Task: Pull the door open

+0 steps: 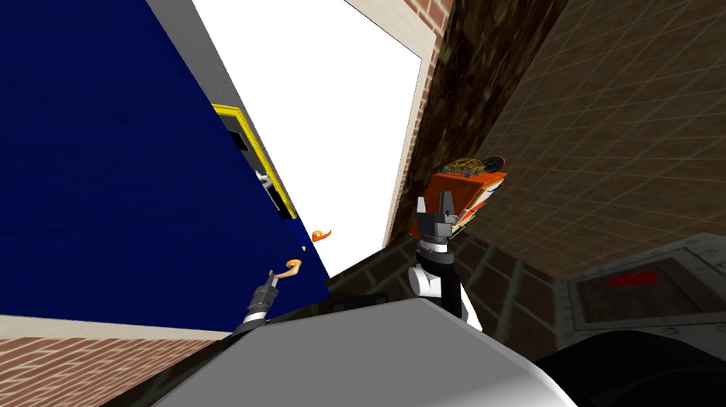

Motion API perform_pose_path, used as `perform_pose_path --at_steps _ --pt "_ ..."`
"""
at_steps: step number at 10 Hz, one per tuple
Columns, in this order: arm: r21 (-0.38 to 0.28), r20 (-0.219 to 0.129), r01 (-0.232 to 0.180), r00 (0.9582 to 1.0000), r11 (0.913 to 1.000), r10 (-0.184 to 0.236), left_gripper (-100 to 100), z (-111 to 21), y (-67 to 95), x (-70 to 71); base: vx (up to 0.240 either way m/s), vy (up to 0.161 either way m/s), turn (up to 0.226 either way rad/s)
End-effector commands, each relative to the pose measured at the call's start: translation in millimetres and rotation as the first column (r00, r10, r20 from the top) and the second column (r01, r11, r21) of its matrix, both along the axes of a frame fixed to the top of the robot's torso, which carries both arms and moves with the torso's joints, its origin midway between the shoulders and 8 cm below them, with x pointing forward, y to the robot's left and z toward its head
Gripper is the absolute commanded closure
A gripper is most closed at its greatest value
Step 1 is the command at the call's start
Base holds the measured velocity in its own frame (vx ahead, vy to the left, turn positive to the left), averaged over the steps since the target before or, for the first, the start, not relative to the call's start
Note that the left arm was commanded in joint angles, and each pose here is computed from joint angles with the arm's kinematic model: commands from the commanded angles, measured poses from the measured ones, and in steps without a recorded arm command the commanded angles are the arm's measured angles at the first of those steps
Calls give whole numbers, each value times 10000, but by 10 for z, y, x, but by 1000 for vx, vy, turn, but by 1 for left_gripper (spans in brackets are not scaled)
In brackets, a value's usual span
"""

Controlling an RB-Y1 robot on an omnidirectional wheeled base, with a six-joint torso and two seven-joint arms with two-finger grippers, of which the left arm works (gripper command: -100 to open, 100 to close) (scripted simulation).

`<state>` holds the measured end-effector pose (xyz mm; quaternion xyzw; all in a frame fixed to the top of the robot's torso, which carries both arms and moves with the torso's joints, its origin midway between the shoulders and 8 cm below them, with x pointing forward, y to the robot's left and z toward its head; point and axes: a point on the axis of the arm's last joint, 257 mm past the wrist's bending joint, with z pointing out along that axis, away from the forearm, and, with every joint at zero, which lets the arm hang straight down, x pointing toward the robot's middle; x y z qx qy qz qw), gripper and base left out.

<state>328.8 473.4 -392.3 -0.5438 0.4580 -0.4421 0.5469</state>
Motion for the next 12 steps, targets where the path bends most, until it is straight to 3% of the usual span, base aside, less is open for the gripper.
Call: perform_pose_path --at_steps 1,2,6,12 --pt "-175 138 404 9991 9990 -401 100 9 -210 55 -49 25 -75" --pt "-52 59 144 9999 9999 -143 100 18 -48 1 -20 25 1" --pt "-77 95 618 9980 9981 -617 100 13 -130 -185 -152 27 -123" --pt "-174 140 1315 9912 9912 -1313 100 9 -266 -448 -158 37 -107"
